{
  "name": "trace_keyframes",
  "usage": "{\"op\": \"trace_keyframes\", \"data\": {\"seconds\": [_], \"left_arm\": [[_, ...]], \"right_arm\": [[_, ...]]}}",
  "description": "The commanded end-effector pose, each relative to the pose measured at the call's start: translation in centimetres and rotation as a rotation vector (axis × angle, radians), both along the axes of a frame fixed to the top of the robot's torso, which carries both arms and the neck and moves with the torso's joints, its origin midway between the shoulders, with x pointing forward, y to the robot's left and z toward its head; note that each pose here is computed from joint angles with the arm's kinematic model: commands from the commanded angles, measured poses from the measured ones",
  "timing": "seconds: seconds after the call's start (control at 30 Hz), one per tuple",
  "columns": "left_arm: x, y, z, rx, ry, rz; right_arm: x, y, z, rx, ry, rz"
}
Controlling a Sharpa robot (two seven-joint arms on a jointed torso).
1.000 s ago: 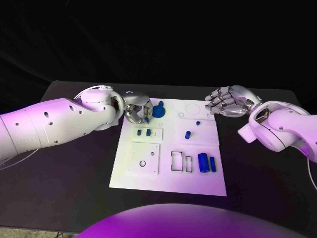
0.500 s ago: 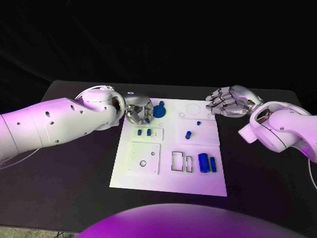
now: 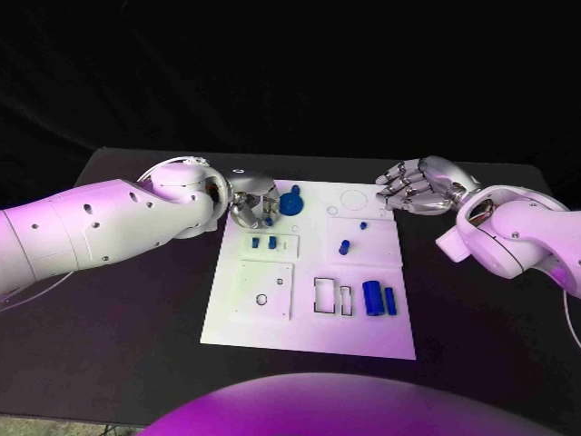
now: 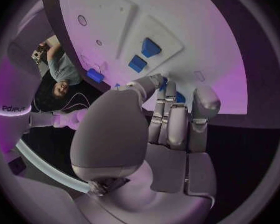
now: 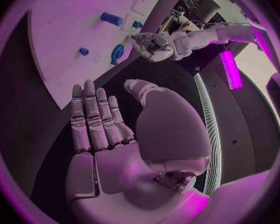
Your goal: Assemble the parts on the task board
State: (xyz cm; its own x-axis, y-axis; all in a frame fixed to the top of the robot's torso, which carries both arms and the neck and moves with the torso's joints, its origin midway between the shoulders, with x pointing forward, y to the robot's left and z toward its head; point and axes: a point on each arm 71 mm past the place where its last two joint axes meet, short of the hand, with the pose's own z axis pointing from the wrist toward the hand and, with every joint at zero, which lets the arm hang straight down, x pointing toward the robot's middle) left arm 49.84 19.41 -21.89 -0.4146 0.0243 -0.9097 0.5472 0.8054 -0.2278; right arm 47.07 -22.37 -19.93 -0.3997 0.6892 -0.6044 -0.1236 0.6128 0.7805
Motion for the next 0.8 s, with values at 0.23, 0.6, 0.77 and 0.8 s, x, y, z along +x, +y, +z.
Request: {"op": "trace_keyframes", "data": {"seconds": [0.23,0.6,0.77,0.8], "left_arm": [[0.03,0.21,-0.23,0.024,0.024,0.016],[-0.08,-0.08,-0.23,0.018,0.031,0.006],[-0.19,-0.23,-0.21,0.007,0.038,0.001],[-0.20,-0.25,-0.21,0.005,0.040,0.001]], "right_arm": [[-0.07,0.12,-0.03,0.001,0.001,0.018],[-0.06,0.16,-0.03,0.001,0.001,0.018],[-0.06,0.14,-0.04,-0.001,0.001,0.018],[-0.06,0.14,-0.04,-0.001,0.002,0.018]]}}
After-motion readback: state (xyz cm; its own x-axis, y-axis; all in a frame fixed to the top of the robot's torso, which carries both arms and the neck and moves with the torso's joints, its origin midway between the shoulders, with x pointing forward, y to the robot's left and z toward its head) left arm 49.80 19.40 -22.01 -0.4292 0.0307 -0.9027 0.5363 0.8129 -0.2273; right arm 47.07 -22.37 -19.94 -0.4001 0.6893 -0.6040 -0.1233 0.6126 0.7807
